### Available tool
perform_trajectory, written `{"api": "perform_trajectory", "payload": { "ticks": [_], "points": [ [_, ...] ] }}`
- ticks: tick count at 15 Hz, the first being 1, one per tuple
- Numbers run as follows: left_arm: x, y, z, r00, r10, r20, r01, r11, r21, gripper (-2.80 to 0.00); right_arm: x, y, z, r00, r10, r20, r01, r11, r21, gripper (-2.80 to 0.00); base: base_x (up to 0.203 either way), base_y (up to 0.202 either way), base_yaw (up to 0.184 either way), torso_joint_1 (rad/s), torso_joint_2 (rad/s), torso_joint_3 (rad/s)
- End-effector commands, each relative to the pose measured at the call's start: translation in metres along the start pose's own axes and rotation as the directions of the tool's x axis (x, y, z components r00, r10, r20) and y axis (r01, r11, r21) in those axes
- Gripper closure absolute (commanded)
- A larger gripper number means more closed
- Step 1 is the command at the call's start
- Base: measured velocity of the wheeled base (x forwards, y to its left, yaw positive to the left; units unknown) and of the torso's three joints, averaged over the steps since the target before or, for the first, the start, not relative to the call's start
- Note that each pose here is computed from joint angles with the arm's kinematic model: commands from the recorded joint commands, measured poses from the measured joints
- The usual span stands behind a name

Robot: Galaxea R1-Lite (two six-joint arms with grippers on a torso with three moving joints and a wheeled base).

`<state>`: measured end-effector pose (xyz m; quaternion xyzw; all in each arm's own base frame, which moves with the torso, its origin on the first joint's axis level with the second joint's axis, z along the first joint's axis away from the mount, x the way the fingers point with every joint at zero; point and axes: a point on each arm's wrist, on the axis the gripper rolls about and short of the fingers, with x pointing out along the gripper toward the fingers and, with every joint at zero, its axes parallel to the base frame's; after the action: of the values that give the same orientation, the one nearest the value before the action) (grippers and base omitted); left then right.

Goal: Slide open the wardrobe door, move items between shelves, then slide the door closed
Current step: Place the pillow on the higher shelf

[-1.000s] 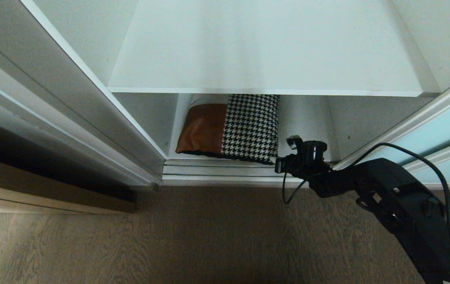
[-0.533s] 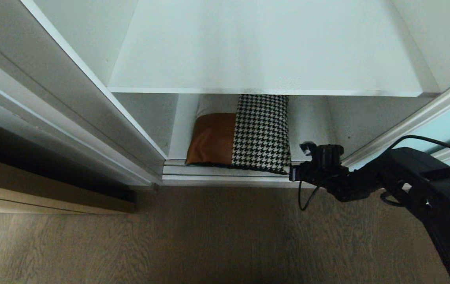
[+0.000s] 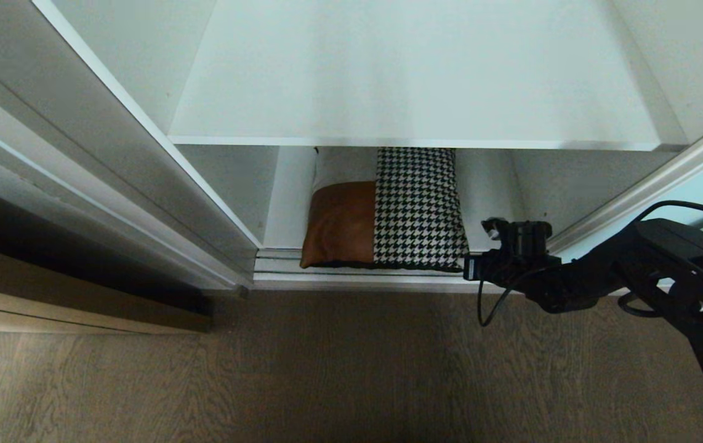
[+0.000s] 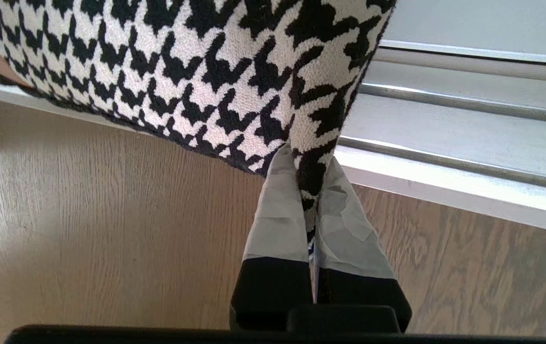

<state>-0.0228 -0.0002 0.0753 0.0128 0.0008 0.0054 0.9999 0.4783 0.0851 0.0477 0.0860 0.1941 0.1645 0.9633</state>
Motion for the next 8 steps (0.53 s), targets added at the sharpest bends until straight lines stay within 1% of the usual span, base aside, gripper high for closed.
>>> {"api": "perform_trajectory", "payload": {
  "ticks": [1,3,4,5,6,8],
  "points": [
    [0.000,0.000,0.000,1.000,0.000,-0.005,0.000,1.000,0.010,0.00,0.001,-0.001,-0.005,1.000,-0.001,-0.012,0.002,1.000,0.008,0.00,0.000,0.000,0.000,0.000,0.00,0.000],
    [0.000,0.000,-0.001,1.000,0.000,-0.006,0.000,1.000,0.010,0.00,-0.001,-0.003,-0.018,0.999,-0.012,-0.046,0.013,1.000,0.015,0.00,0.000,0.000,0.000,0.000,0.00,0.000],
    [0.000,0.000,0.000,1.000,-0.002,-0.008,0.002,1.000,0.022,0.00,-0.002,-0.003,-0.018,0.999,-0.014,-0.042,0.015,1.000,0.015,0.00,0.000,0.000,0.000,0.000,0.00,0.000],
    [0.000,0.000,-0.001,1.000,-0.006,-0.010,0.007,0.999,0.050,0.00,-0.002,-0.005,-0.017,0.999,-0.021,-0.037,0.021,1.000,0.017,0.00,0.000,0.000,0.000,0.000,0.00,0.000],
    [0.000,0.000,-0.001,1.000,-0.011,-0.014,0.012,0.998,0.063,0.00,-0.004,-0.009,-0.015,0.999,-0.035,-0.033,0.036,0.999,0.020,0.00,0.000,0.000,0.000,0.000,0.00,0.000],
    [0.000,0.000,-0.001,1.000,-0.013,-0.006,0.013,0.999,0.052,0.00,-0.008,-0.011,-0.021,0.997,-0.046,-0.055,0.047,0.999,0.026,0.00,0.000,0.000,0.000,0.000,0.00,0.000]
  ]
}}
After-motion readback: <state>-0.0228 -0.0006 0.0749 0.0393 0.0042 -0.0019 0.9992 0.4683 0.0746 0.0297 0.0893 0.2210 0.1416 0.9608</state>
